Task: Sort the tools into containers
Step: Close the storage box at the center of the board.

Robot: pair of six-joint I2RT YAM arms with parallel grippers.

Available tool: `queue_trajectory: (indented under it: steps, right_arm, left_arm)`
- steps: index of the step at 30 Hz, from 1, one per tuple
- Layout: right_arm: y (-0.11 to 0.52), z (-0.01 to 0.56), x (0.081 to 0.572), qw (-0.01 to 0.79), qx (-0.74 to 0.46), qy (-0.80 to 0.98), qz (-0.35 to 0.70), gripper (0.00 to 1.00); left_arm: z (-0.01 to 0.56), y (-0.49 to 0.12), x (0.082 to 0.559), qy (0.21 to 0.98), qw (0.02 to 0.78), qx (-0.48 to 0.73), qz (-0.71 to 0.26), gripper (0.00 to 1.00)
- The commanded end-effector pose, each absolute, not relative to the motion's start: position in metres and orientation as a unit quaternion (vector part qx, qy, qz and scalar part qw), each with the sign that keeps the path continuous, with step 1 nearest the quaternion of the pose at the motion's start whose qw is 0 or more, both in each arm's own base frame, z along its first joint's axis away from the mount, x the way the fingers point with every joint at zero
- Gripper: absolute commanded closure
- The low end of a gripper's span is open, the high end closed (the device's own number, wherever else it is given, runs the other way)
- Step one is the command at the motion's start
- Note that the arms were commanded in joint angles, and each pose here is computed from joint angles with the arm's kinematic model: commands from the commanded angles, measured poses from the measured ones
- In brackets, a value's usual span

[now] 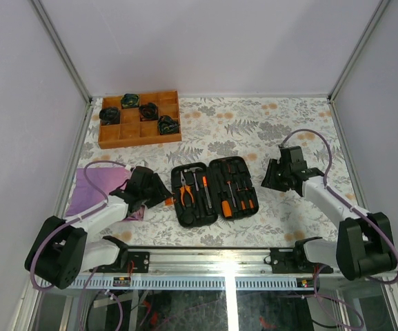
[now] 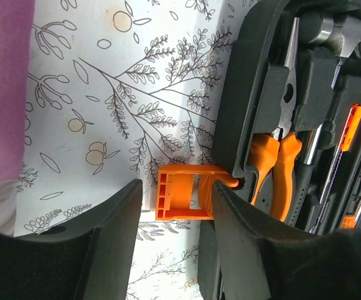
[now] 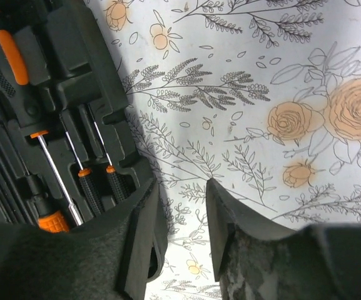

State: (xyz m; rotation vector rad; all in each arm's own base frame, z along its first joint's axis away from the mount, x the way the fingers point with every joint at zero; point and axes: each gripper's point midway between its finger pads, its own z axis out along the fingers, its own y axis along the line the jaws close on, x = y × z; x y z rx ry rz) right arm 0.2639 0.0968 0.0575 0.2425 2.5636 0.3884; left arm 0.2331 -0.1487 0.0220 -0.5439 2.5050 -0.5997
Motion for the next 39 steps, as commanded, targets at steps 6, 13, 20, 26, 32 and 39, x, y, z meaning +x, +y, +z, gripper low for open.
queue_trajectory:
  steps: [6, 13, 20, 26, 32, 39]
  right_arm:
    - [0.113, 0.052, 0.298, 0.256, 0.054, 0.951, 0.167, 0.74]
    - [0.125, 0.035, 0.308, 0.230, 0.039, 0.954, 0.187, 0.82]
    - [0.145, 0.029, 0.308, 0.187, 0.018, 0.954, 0.235, 0.87]
    - [0.157, 0.029, 0.303, 0.176, 0.020, 0.946, 0.271, 0.86]
    - [0.175, 0.036, 0.296, 0.163, 0.000, 0.929, 0.332, 0.87]
    - [0.183, 0.055, 0.293, 0.175, -0.017, 0.914, 0.365, 0.87]
  left_arm:
    - [0.007, -0.151, 0.221, 0.931, 0.227, -0.182, -0.221, 0.52]
    - [0.005, -0.150, 0.216, 0.933, 0.223, -0.178, -0.219, 0.52]
    - [0.003, -0.147, 0.212, 0.935, 0.221, -0.179, -0.213, 0.55]
    - [0.003, -0.149, 0.212, 0.936, 0.218, -0.174, -0.216, 0.57]
    - [0.000, -0.152, 0.211, 0.937, 0.212, -0.167, -0.221, 0.55]
    - [-0.001, -0.161, 0.210, 0.939, 0.207, -0.155, -0.225, 0.51]
